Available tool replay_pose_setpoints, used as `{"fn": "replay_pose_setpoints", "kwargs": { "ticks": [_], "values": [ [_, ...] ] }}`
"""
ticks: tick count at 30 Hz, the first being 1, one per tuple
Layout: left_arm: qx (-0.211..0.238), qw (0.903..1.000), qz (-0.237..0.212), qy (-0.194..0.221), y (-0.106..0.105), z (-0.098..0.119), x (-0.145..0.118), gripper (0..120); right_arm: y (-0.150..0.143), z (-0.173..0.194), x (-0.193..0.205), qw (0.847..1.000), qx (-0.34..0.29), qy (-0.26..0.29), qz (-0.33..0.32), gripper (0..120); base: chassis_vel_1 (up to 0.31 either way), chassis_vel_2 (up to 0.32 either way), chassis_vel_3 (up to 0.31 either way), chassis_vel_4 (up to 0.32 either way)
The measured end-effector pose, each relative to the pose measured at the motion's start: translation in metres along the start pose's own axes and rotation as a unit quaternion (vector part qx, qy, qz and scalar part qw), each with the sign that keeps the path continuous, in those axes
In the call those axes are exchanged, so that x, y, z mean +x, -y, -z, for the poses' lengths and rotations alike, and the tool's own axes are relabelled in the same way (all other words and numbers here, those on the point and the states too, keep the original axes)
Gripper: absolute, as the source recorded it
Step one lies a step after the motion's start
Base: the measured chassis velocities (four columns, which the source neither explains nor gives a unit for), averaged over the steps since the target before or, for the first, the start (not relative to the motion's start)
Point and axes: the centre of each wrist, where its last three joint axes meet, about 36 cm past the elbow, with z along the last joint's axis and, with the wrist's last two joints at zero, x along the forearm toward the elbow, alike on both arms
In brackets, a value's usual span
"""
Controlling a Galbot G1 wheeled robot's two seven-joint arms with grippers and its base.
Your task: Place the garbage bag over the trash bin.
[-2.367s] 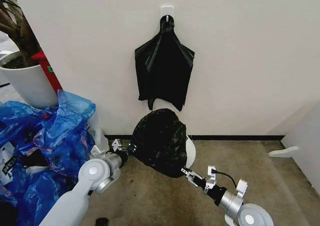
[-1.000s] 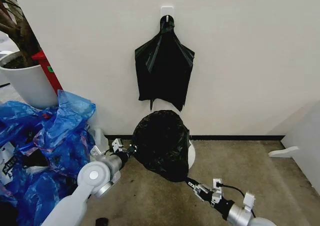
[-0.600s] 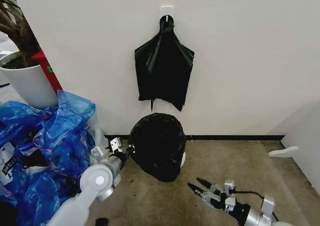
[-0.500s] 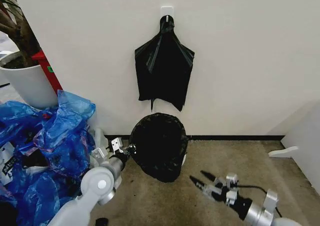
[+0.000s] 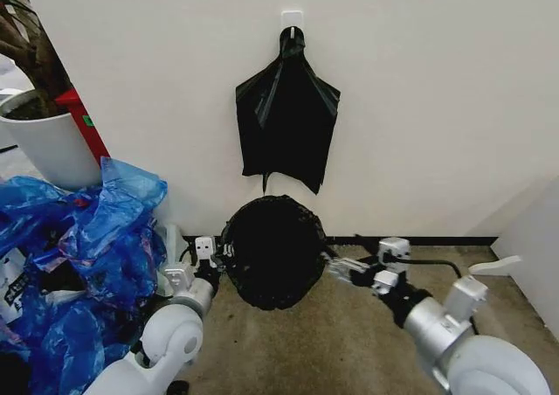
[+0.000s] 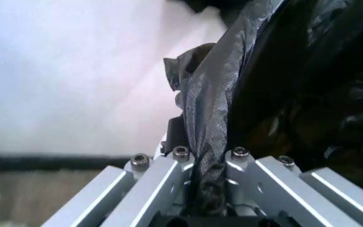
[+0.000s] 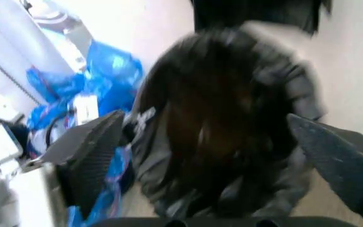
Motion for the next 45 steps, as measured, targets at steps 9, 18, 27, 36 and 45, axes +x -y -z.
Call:
{"fn": "replay_pose_setpoints", "kwargs": {
  "ticks": [9,18,27,36,45],
  "values": [
    [-0.089,0.9876,-0.118,0.052,0.03,-0.04,0.0,1,-0.025,-0.027,-0.045,0.987,-0.024,-0.097,-0.123,57,0.0,0.0,0.0,0.0],
    [-0.12,0.9795,-0.141,0.08,0.039,-0.047,0.0,1,-0.023,-0.07,-0.078,0.965,-0.024,-0.156,-0.209,21,0.0,0.0,0.0,0.0],
    [-0.132,0.9744,-0.157,0.092,0.042,-0.045,-0.002,1,-0.022,-0.081,-0.119,0.942,-0.066,-0.198,-0.263,0,0.0,0.0,0.0,0.0],
    [-0.139,0.9703,-0.175,0.094,0.043,-0.04,0.011,1,-0.016,-0.081,-0.149,0.934,-0.079,-0.191,-0.291,0,0.0,0.0,0.0,0.0],
    [-0.125,0.9705,-0.186,0.089,0.046,-0.027,0.019,1,-0.003,-0.084,-0.172,0.925,-0.084,-0.185,-0.322,0,0.0,0.0,0.0,0.0]
  ]
}}
